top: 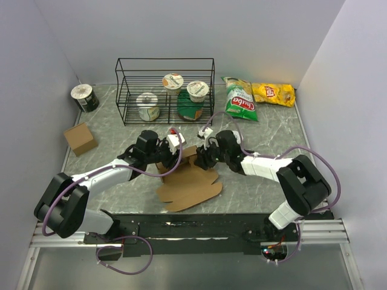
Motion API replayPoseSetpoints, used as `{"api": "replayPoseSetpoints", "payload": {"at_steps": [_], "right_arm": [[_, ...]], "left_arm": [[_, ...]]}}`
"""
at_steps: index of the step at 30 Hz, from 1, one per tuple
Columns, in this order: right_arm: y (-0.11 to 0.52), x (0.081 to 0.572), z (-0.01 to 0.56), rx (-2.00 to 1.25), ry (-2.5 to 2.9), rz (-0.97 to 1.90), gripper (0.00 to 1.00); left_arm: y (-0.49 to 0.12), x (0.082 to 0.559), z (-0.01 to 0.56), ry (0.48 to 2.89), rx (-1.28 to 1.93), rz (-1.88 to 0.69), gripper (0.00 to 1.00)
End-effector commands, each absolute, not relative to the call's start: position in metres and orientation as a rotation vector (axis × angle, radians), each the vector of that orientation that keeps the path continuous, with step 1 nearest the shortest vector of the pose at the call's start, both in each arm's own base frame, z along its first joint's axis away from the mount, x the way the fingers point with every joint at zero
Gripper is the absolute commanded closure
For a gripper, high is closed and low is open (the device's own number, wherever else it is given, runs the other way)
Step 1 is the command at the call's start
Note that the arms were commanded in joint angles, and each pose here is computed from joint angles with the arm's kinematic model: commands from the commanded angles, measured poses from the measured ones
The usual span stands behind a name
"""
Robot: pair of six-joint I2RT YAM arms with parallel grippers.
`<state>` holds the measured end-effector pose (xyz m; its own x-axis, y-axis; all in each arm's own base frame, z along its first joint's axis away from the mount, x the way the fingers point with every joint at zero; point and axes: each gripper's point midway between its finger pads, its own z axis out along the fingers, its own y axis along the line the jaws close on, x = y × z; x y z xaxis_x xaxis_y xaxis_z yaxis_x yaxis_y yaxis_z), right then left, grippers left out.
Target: Fold the paper box
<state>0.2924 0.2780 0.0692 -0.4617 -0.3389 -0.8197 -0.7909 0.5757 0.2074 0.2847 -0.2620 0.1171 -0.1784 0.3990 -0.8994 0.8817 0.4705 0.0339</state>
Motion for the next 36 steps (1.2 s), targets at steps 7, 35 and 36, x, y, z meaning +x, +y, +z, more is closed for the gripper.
{"api": "replayPoseSetpoints", "payload": {"at_steps": [7, 35, 36], "right_arm": [[0.274, 0.32, 0.101, -0.614, 1.913, 0.598, 0.65], [0.249, 0.341, 0.097, -0.248, 1.961, 0.306, 0.9], [0.246, 0.342, 0.096, -0.236, 1.964, 0.291, 0.9]], "left_arm": [[-0.276, 0.277, 0.138, 1.709, 1.106, -0.724, 0.58], [-0.277, 0.276, 0.141, 1.698, 1.098, -0.734, 0.59], [-0.277, 0.276, 0.142, 1.698, 1.094, -0.734, 0.59]]}}
